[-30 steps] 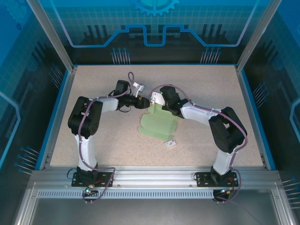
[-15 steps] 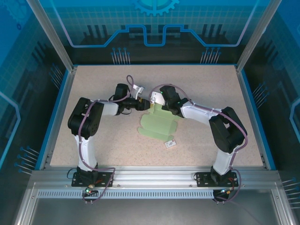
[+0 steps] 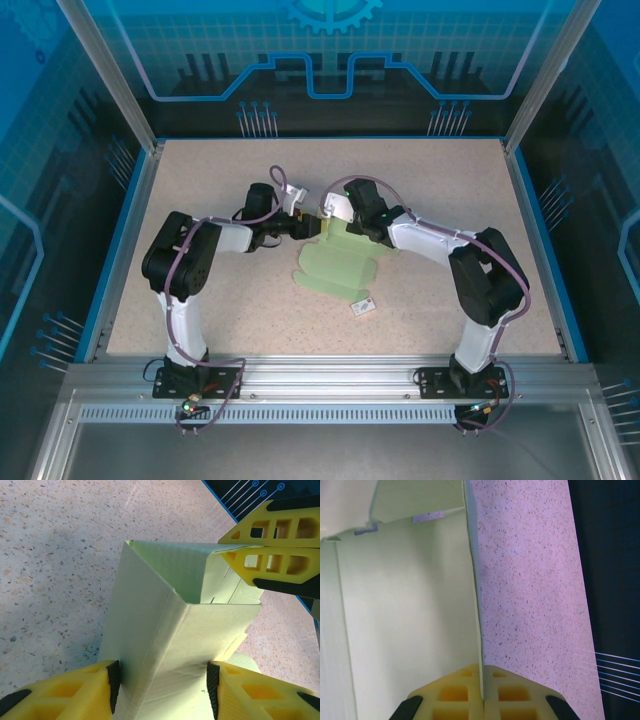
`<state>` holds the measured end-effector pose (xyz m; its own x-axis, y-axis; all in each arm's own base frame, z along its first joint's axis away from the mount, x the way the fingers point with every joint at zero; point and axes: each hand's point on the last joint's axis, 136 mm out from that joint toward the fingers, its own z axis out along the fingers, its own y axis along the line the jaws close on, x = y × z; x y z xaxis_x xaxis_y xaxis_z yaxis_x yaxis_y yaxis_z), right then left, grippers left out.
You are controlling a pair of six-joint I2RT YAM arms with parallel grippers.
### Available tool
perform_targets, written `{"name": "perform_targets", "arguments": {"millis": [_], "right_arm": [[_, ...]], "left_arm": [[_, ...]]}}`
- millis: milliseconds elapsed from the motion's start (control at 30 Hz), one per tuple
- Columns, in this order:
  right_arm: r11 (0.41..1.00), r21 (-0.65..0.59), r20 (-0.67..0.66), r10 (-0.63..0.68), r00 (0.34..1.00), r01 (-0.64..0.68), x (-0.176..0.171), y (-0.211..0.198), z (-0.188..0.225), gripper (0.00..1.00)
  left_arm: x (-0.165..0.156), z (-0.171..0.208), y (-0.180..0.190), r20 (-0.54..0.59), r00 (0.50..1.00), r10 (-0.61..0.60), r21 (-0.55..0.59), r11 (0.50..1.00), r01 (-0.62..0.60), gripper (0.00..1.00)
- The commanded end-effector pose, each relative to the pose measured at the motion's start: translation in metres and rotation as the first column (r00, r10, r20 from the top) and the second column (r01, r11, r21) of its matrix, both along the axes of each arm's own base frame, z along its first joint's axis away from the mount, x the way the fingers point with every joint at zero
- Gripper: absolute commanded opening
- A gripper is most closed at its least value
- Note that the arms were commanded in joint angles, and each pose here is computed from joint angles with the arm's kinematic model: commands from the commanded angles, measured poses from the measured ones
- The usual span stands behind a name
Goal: Fold the paper box
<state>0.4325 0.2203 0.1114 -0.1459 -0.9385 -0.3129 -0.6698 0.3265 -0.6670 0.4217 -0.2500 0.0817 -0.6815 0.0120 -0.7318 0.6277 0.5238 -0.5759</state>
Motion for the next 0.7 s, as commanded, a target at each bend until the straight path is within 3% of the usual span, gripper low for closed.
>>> {"name": "perform_targets", "arguments": {"millis": [0,467,667], "right_arm": [[0.997,0.075,0.026,-0.003,1.0,0.002,0.005,0.005,0.024,0.0],[1.0,-0.001,0.079,-0.012,0.997,0.012,0.006,0.006,0.027,0.05],[0.999,-0.036,0.105,-0.003,0.995,0.007,0.007,0.011,0.029,0.0]], "left_arm": [[0.001,0.016,-0.002,0.062,0.998,0.02,0.002,1.0,-0.02,0.48],[0.008,0.004,0.005,0.05,0.995,0.088,0.081,0.992,-0.092,0.45],[0.008,0.002,0.005,0.044,0.995,0.086,0.081,0.993,-0.089,0.45]]}}
